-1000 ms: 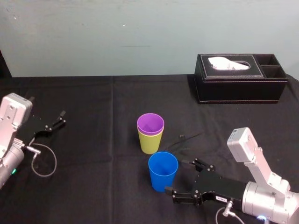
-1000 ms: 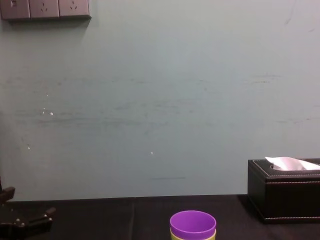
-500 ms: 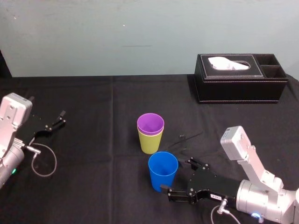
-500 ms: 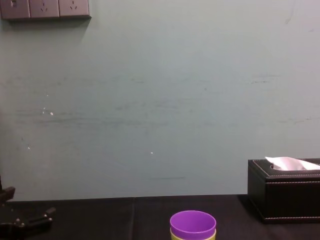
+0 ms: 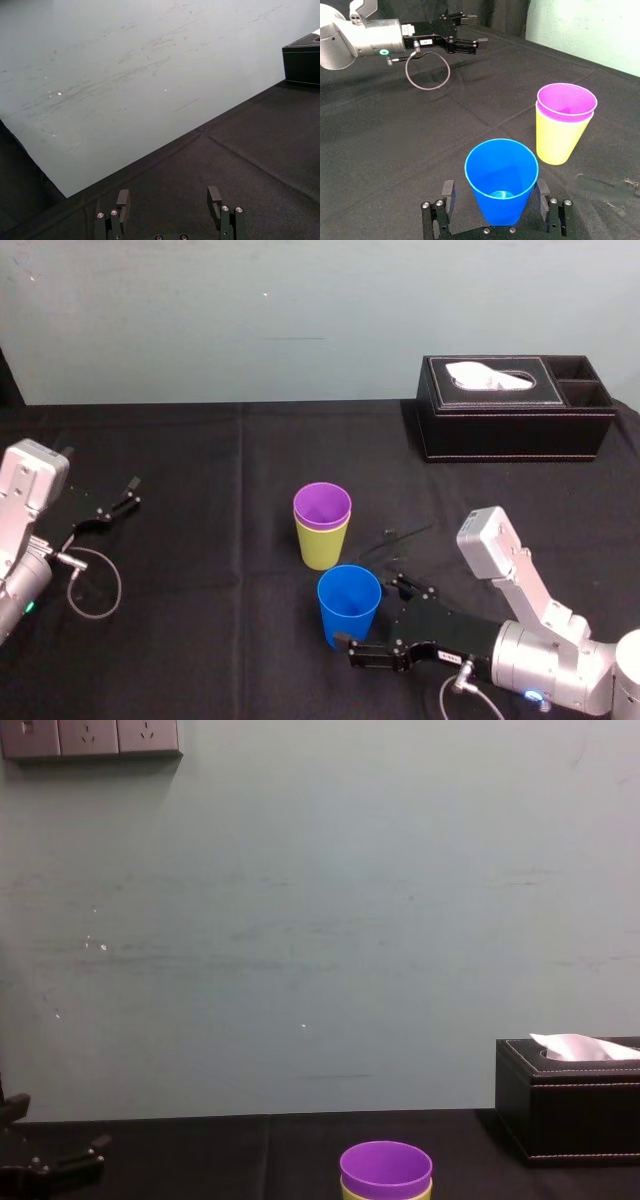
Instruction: Stack the three plastic cups sequentially using one hand.
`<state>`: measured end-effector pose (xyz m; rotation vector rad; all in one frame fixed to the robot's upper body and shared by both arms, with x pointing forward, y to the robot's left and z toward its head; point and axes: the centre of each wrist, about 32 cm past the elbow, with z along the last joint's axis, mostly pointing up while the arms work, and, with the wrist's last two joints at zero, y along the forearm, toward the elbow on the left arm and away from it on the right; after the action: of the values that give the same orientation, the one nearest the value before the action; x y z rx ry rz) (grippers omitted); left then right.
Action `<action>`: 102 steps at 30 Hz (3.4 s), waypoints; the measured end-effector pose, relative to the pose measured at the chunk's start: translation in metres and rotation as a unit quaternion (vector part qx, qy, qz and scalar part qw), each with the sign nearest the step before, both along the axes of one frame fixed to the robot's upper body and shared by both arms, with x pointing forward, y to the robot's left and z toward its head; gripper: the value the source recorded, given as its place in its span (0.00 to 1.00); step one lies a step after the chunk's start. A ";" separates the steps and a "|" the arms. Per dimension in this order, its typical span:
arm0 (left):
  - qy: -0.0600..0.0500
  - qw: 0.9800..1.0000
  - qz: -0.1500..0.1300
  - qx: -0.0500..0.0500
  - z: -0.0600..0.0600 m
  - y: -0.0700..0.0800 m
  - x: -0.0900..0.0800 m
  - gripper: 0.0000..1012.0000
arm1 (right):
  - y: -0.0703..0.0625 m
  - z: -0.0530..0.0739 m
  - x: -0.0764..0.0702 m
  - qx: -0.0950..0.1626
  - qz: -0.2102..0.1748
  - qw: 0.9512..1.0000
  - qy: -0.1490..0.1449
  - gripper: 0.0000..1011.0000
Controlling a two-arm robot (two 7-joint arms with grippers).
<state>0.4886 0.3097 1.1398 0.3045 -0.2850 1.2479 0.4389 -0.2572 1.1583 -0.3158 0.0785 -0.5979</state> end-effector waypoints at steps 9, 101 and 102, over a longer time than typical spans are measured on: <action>0.000 1.000 0.000 0.000 0.000 0.000 0.000 1.00 | 0.005 -0.004 0.003 -0.001 -0.006 1.000 0.002 0.99; 0.000 1.000 0.000 0.000 0.000 0.000 0.000 1.00 | 0.008 0.099 0.026 0.031 -0.057 0.995 -0.073 0.70; 0.000 1.000 0.000 0.000 0.000 0.000 0.000 1.00 | 0.009 0.100 0.027 0.031 -0.058 0.995 -0.072 0.70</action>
<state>0.4886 0.3097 1.1398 0.3045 -0.2851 1.2480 0.4657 -0.2482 1.2579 -0.2086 -0.0246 -0.7295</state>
